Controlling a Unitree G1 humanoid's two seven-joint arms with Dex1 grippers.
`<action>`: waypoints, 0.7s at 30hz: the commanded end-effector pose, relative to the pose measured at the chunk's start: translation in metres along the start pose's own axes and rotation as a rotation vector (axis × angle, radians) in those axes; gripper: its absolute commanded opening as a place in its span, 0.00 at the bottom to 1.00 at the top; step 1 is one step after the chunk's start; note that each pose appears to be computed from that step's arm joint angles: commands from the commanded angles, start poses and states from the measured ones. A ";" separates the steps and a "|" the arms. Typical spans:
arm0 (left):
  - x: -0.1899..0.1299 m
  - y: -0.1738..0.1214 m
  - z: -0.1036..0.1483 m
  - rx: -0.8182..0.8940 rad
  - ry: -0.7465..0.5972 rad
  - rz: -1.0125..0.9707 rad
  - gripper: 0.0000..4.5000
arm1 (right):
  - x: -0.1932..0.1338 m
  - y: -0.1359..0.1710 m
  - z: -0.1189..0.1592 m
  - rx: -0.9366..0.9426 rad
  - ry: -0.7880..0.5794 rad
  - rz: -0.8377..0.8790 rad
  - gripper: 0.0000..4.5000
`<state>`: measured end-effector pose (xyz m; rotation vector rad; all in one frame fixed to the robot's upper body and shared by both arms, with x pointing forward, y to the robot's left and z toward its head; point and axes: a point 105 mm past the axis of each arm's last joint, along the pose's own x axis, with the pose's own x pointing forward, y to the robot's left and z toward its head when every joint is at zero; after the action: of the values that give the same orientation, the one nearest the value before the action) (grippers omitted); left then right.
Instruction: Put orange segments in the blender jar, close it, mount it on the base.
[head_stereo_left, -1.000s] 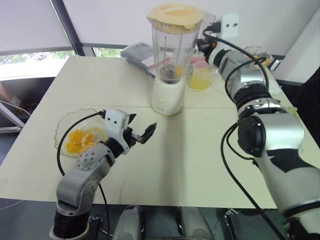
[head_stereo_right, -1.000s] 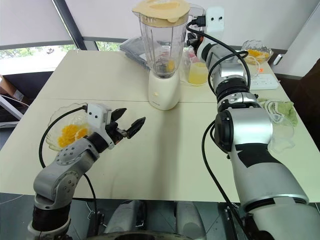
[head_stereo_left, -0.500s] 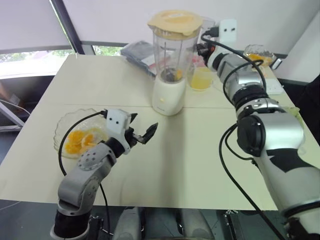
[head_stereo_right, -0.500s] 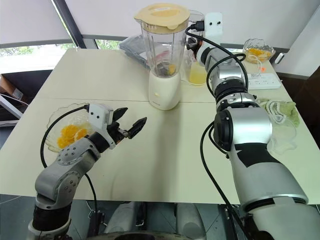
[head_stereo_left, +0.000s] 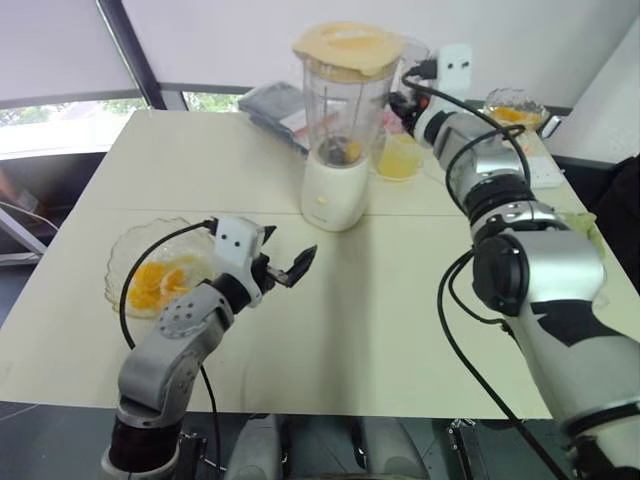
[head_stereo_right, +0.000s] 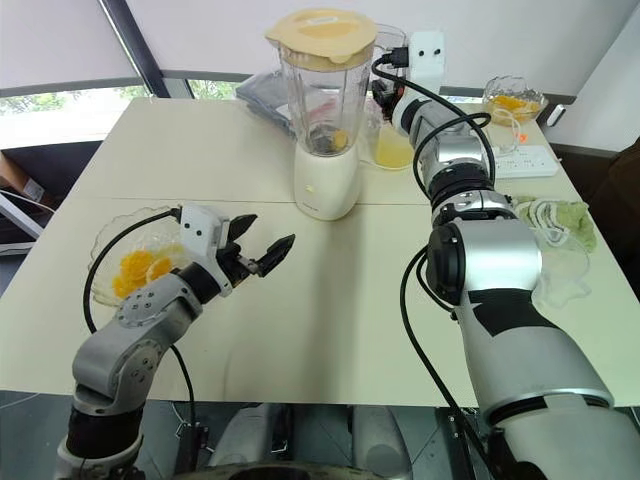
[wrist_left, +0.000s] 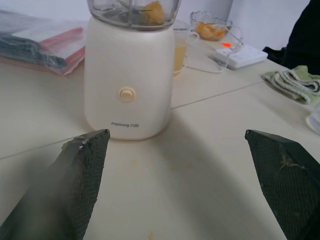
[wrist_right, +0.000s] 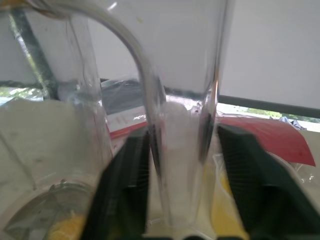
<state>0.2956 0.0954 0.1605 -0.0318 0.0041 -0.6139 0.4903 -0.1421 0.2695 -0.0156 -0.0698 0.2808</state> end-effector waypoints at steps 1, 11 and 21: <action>0.002 -0.003 0.012 0.029 -0.047 -0.024 1.00 | 0.000 0.003 0.020 -0.023 -0.055 0.017 0.93; 0.007 -0.003 0.012 0.034 -0.051 -0.046 1.00 | -0.005 -0.009 0.008 -0.078 -0.034 -0.001 0.93; 0.011 -0.004 0.015 0.042 -0.054 -0.069 1.00 | -0.017 -0.021 -0.040 -0.067 0.049 -0.013 0.93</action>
<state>0.3050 0.0901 0.1653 -0.0264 -0.0164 -0.6611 0.4834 -0.1651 0.2050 -0.0753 0.0439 0.2640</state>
